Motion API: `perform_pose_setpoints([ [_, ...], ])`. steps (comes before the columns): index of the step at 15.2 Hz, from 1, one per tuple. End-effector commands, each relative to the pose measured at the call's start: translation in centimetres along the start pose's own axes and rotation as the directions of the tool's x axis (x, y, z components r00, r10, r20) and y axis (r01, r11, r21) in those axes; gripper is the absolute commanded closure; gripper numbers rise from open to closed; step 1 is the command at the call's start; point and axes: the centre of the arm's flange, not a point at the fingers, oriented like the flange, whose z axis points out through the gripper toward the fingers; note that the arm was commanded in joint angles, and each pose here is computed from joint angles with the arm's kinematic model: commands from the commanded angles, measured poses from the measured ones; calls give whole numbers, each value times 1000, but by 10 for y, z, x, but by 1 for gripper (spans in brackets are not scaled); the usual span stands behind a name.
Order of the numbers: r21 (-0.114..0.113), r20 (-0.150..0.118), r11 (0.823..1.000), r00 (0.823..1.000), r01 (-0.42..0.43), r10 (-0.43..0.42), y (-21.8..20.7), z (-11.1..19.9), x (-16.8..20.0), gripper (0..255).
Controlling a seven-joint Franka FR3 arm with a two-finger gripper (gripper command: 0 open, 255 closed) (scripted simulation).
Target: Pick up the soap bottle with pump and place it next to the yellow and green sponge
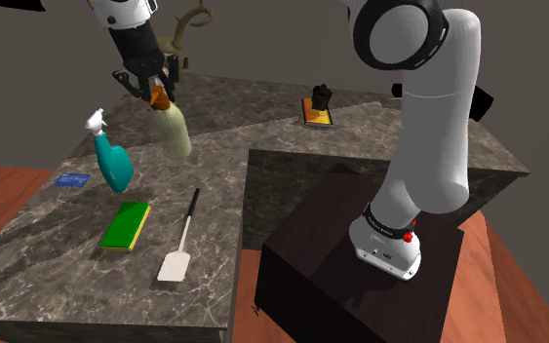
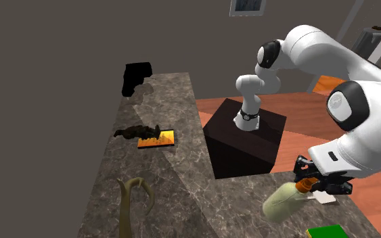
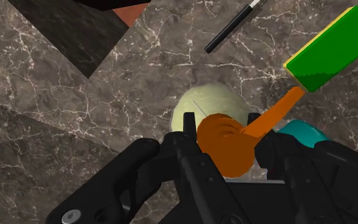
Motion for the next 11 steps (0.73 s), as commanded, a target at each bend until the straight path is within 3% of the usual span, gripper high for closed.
perform_pose_setpoints([
  [1, 0, 0, 1000, 1000, -1, 1, -25, -1, -9, 255],
  [11, 0, 0, 1000, 1000, -1, 1, -44, 44, -7, 255],
])
